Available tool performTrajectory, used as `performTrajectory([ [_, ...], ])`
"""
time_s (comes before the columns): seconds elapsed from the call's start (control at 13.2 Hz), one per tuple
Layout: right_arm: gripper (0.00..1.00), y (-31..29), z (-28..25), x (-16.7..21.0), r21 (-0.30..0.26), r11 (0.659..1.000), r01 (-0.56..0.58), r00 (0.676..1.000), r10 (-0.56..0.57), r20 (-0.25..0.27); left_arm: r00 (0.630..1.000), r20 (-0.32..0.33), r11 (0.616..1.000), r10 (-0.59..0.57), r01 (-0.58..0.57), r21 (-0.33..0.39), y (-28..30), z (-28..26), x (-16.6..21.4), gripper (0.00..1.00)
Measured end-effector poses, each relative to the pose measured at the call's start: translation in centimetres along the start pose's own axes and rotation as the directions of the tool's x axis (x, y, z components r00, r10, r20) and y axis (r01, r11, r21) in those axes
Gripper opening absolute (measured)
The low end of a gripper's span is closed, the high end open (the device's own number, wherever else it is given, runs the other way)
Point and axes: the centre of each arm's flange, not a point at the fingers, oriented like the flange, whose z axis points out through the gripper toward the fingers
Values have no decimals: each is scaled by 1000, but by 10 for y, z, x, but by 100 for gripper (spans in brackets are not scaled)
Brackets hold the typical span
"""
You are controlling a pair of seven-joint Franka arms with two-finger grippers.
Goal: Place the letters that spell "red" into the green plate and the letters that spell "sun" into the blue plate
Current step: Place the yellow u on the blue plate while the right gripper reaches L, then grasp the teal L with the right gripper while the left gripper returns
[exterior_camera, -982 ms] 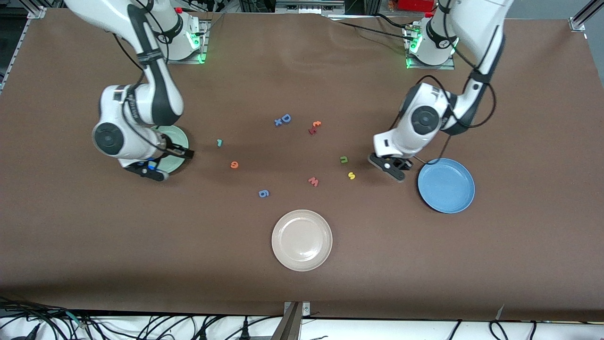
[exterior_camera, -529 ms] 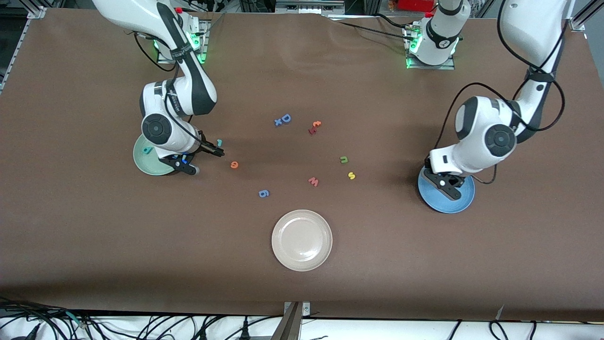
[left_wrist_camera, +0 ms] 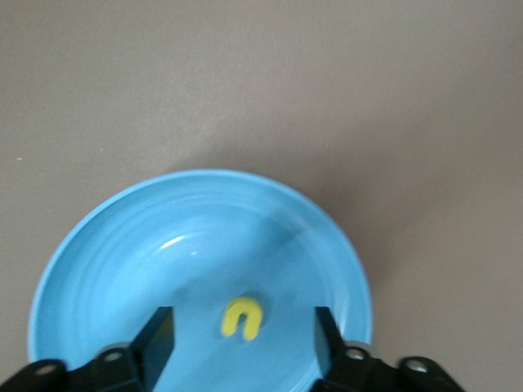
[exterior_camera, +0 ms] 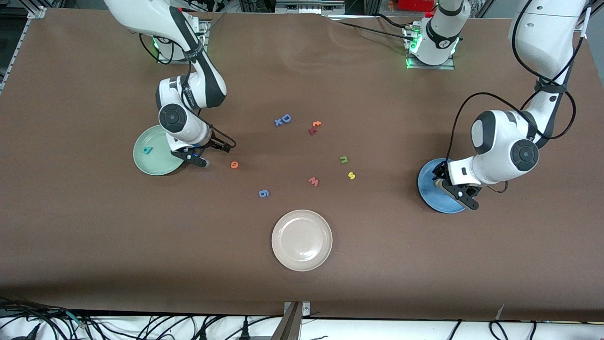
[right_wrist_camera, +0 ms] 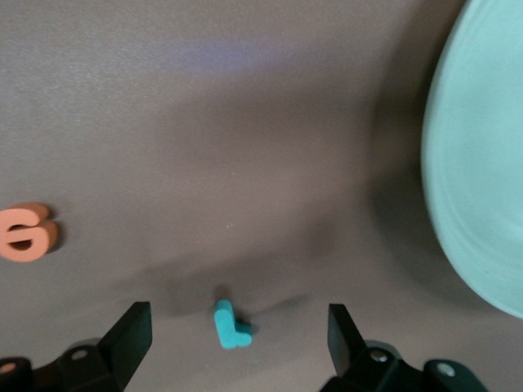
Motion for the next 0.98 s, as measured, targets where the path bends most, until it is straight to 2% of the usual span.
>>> performTrajectory([
  [0.08,96,2,5,-2,0,1000,0,1000,0,-5,998,-6,998,-61,61,-9,3,0,2,97],
  [0.15,94,3,8,-3,-1,1000,1,1000,-1,-6,992,-7,992,-126,126,-14,10,0,7,100],
  [0.3,81,1,8,-5,2,1000,3,1000,-3,-9,964,-4,964,-265,265,-19,35,2,22,100],
  [0.38,81,1,8,-5,3,1000,-1,1000,1,-10,945,-1,945,-326,326,-20,49,3,30,100],
  [0.45,76,0,8,-6,5,1000,-5,1000,5,-11,923,4,923,-385,385,-19,65,5,37,100],
  [0.53,75,-3,8,-8,6,1000,-8,1000,8,-10,893,9,893,-450,450,-18,81,8,45,100],
  [0.6,66,-5,8,-10,9,1000,-10,1000,10,-11,854,15,854,-521,521,-16,100,10,52,100],
  [0.76,60,-8,8,-12,10,1000,-13,1000,13,-11,765,22,765,-644,644,-9,144,14,69,100],
  [0.98,27,-7,4,-12,14,1000,-14,1000,14,-11,622,19,623,-782,783,-5,209,18,94,100],
])
